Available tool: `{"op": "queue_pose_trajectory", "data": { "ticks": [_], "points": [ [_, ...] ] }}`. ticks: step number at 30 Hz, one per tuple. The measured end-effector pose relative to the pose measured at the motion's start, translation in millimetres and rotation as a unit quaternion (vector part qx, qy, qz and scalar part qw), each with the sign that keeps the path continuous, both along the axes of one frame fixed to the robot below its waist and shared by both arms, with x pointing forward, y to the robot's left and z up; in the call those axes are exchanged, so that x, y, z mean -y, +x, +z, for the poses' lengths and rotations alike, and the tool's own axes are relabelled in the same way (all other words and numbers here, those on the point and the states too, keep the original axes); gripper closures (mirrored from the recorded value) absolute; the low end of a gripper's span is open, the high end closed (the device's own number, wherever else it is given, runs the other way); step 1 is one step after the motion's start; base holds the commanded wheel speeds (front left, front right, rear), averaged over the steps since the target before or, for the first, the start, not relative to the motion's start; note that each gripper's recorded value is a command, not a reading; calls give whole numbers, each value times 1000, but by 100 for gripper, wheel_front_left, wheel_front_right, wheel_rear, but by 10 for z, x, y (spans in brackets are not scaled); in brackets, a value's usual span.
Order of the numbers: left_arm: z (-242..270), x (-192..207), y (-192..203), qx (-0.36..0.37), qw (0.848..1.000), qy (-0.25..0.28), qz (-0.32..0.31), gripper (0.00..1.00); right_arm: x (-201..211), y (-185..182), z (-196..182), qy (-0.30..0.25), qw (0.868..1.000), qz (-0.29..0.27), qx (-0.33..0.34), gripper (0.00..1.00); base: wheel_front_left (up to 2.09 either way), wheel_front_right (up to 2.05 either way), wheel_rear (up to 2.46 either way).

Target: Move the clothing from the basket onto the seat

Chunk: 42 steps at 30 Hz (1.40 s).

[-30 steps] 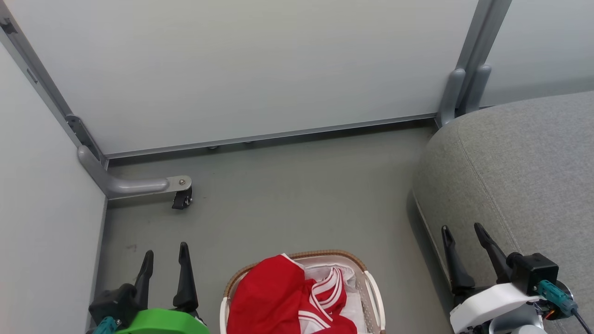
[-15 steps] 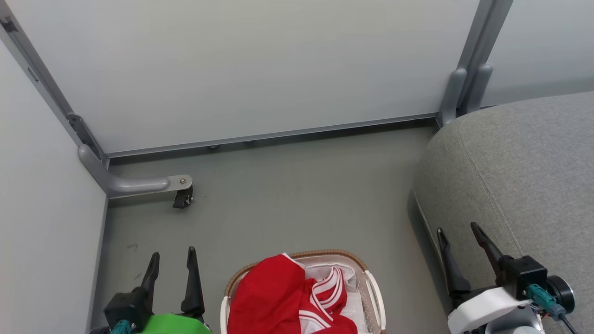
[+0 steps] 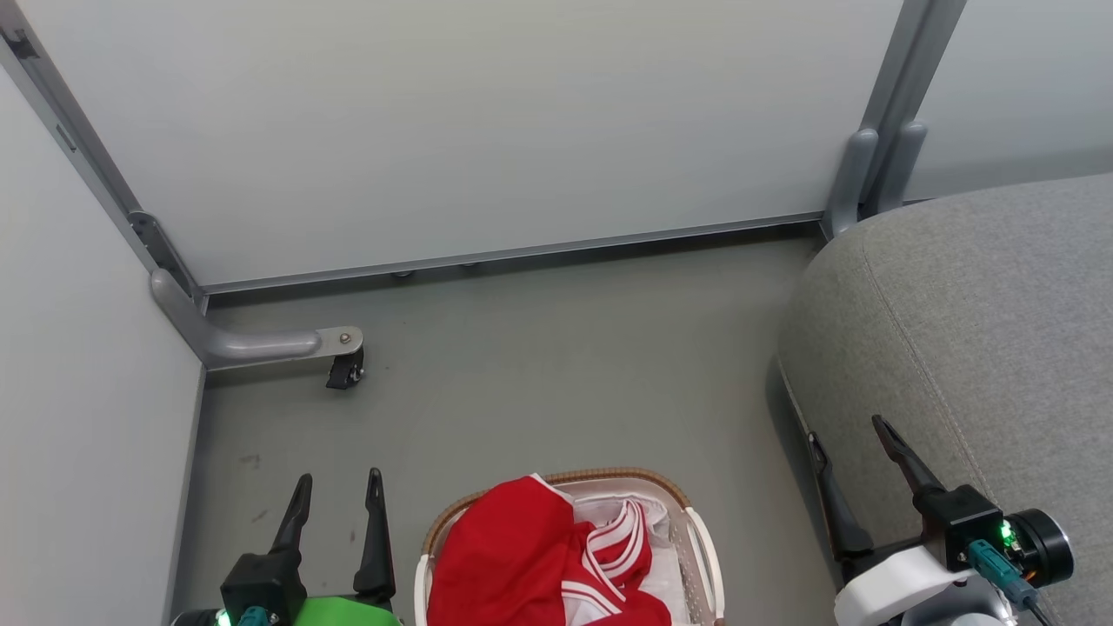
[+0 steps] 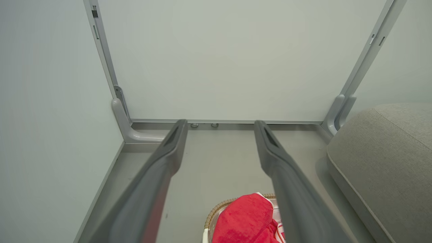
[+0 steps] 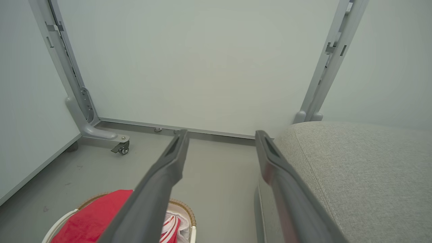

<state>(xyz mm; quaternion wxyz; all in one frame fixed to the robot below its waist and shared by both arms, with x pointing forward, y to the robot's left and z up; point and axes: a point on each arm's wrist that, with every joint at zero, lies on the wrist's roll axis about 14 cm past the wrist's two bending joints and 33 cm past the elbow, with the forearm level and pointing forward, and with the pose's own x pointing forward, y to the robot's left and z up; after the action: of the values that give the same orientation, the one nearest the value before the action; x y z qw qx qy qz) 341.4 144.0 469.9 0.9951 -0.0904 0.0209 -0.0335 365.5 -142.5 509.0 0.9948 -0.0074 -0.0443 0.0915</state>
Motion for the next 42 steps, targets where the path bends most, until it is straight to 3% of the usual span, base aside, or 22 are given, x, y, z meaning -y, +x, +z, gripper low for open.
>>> {"op": "queue_pose_trajectory", "data": {
  "ticks": [26, 42],
  "points": [
    [-67, 37, 12, -9, 1000, 3, -6, 0, 25, 12, -30, -2, 1000, -4, -4, 0, 0, 0, 0],
    [-307, 641, 682, -24, 990, 57, -130, 0, 162, 540, -121, -4, 1000, -23, -8, 0, 0, 0, 0]
  ]
}}
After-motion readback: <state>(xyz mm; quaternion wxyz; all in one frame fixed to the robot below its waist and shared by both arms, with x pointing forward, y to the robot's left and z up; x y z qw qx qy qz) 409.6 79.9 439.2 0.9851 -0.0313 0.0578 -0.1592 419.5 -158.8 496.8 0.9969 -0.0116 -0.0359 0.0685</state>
